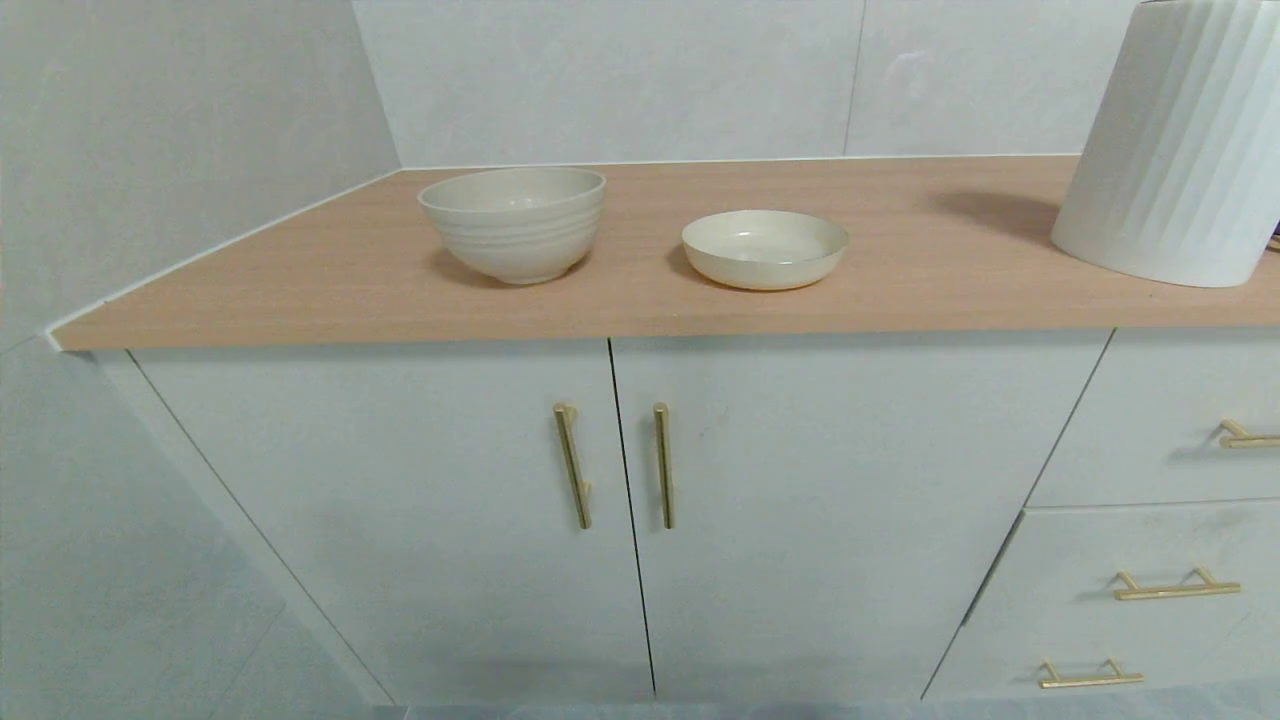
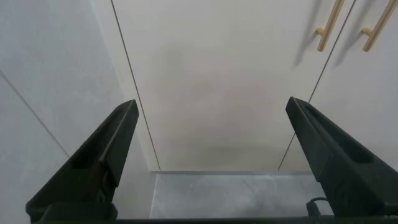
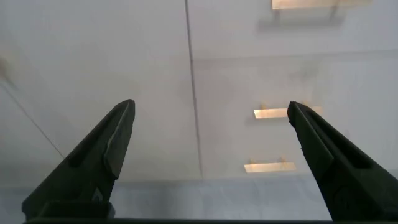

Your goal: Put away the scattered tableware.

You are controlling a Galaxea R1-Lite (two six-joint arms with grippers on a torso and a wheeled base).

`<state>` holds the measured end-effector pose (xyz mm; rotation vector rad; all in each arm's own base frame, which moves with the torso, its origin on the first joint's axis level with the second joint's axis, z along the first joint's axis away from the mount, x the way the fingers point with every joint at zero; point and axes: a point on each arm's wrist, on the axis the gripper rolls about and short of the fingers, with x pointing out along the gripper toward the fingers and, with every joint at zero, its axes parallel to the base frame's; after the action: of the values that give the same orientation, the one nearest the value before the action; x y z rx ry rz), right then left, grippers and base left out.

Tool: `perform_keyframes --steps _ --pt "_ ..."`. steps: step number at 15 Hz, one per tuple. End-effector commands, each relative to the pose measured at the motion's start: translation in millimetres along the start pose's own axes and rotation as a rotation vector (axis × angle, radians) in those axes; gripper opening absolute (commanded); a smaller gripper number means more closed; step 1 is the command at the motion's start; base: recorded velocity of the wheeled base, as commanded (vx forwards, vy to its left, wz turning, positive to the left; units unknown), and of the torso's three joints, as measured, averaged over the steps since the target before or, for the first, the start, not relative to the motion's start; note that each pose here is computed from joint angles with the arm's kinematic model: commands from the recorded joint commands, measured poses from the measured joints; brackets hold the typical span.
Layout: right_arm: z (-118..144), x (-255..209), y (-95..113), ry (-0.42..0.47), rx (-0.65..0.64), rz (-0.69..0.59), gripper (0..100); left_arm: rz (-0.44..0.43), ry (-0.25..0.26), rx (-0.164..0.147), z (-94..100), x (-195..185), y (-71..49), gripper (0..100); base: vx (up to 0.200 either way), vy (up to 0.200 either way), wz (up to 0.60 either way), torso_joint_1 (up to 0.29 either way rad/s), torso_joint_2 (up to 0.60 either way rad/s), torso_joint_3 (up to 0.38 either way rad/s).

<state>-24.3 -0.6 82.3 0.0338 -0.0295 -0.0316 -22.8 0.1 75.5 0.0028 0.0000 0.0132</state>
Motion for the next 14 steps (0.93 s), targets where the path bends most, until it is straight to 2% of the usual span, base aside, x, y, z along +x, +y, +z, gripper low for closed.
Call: perform_keyframes --steps 1,2,3,6,7,8,9,12,13,14 --pt "59.1 -9.7 2.5 -0.107 0.049 0.120 100 0.001 0.000 0.000 0.0 0.0 0.0 100 0.000 0.000 0.00 0.000 0.00 0.000" --pt "65.4 -8.3 3.2 -0.085 0.042 0.158 100 0.001 0.000 0.000 0.0 0.0 0.0 100 0.000 0.000 0.00 0.000 0.00 0.000" --pt "79.9 5.6 6.8 0.023 0.033 0.297 100 0.001 0.000 0.000 0.0 0.0 0.0 100 0.000 0.000 0.00 0.000 0.00 0.000" --pt "89.5 59.6 18.4 0.325 0.076 0.549 100 0.001 0.000 0.000 0.0 0.0 0.0 100 0.000 0.000 0.00 0.000 0.00 0.000" --pt "96.5 81.6 24.8 0.401 0.086 0.621 100 0.001 0.000 0.000 0.0 0.0 0.0 100 0.000 0.000 0.00 0.000 0.00 0.000" --pt "99.3 92.3 29.3 0.429 0.085 0.655 100 0.001 0.000 0.000 0.0 0.0 0.0 100 0.000 0.000 0.00 0.000 0.00 0.000" --pt "104.0 121.0 46.0 0.486 0.076 0.747 100 0.001 0.000 0.000 0.0 0.0 0.0 100 0.000 0.000 0.00 0.000 0.00 0.000" --pt "105.0 177.0 86.8 0.500 0.075 0.867 100 0.001 0.000 0.000 0.0 0.0 0.0 100 0.000 0.000 0.00 0.000 0.00 0.000" --pt "104.9 184.7 94.4 0.500 0.086 0.884 100 0.001 0.000 0.000 0.0 0.0 0.0 100 0.000 0.000 0.00 0.000 0.00 0.000" --pt "106.1 197.0 111.5 0.512 0.122 0.926 100 0.001 0.000 0.000 0.0 0.0 0.0 100 0.000 0.000 0.00 0.000 0.00 0.000"
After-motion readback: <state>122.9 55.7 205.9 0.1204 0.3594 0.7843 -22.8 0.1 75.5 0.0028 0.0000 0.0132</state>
